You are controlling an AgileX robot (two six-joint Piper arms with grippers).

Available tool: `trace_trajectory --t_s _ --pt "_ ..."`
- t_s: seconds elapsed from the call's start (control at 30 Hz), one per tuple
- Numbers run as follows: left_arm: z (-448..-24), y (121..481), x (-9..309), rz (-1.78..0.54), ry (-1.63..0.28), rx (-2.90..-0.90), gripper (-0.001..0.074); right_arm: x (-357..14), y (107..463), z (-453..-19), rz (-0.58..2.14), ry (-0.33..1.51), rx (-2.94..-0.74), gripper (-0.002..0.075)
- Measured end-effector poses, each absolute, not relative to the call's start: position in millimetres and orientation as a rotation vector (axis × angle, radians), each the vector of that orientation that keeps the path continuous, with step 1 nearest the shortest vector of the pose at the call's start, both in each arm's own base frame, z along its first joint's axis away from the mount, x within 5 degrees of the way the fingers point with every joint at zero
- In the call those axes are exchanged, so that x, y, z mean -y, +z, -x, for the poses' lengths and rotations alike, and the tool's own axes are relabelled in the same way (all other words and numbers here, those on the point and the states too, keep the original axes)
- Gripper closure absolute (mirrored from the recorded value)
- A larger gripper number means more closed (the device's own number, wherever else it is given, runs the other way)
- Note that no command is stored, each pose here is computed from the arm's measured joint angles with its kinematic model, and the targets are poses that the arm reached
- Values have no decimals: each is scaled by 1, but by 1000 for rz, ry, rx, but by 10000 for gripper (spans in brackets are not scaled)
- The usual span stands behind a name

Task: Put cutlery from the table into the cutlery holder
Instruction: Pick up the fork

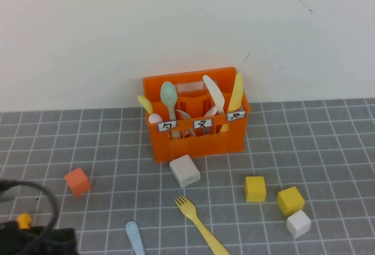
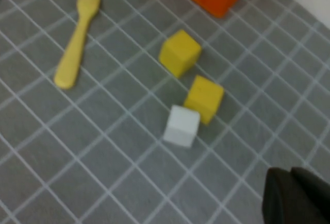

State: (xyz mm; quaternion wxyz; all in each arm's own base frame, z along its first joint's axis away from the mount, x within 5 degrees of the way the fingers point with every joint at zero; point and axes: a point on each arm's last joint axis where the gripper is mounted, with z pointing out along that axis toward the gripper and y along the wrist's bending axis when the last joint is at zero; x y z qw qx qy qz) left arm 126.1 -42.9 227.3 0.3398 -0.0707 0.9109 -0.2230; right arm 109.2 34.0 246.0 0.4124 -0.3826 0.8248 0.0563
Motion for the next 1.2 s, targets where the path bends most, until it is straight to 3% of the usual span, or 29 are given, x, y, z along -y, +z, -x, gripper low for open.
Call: trace_trajectory --t_s 0.33,0.53,0.83,1.0,1.2 --pt "-195 221 70 -98 -701 -2739 736 -42 254 -112 1008 197 -1930 727" --pt "-224 219 81 -158 -714 -2778 736 -43 255 -112 1002 199 -1928 727" --pt "-219 213 122 -138 -548 -2746 736 -43 254 -112 1003 198 -1929 727" --pt "-209 212 153 -13 -591 -2706 736 -43 254 -112 1003 198 -1929 727" --pt "-218 185 160 78 -545 -2787 735 -43 254 -111 1005 216 -1935 727"
